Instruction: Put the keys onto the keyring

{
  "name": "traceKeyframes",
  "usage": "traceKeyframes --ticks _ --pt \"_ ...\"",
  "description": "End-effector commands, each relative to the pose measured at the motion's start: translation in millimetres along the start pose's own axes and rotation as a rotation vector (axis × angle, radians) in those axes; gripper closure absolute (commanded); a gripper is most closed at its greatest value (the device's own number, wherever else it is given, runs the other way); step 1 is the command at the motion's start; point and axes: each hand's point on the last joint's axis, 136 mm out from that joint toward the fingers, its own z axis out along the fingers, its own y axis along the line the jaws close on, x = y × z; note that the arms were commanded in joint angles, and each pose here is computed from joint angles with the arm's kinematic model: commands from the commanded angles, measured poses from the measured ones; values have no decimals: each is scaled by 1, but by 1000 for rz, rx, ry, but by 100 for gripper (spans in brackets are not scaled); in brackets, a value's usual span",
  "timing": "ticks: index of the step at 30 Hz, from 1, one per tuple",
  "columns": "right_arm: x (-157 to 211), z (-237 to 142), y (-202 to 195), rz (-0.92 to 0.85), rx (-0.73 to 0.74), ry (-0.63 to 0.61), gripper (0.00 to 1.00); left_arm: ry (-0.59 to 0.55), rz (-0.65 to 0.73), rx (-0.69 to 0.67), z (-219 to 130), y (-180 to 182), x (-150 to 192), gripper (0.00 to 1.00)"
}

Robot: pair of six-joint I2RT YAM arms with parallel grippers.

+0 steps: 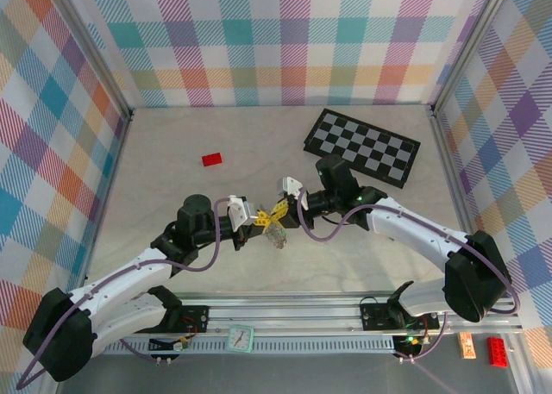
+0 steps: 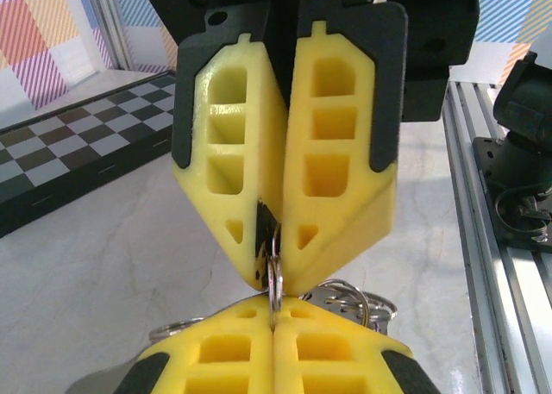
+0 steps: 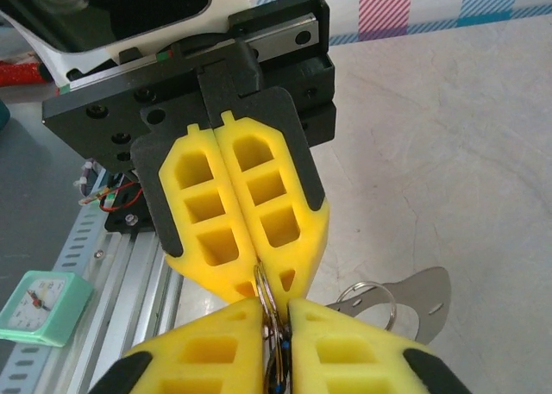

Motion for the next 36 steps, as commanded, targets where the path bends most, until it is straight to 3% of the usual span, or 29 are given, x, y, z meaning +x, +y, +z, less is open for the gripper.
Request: traceKeyframes --ticks 1,7,12,16,25,36 --pt "1 2 4 -17 -36 -8 93 -79 45 38 -1 -8 -20 100" --pt "-1 -1 6 -46 -40 23 100 -72 40 23 -1 -5 -19 100" --pt "0 -4 5 -73 -33 78 100 -26 37 -2 -1 0 -14 86" --pt "6 -5 4 -105 -19 155 100 15 51 -1 -1 1 -12 85" --pt "3 0 9 -161 -35 224 100 37 63 19 2 1 -13 86" --pt "-8 4 14 -156 -62 191 100 58 69 45 3 -2 -10 100"
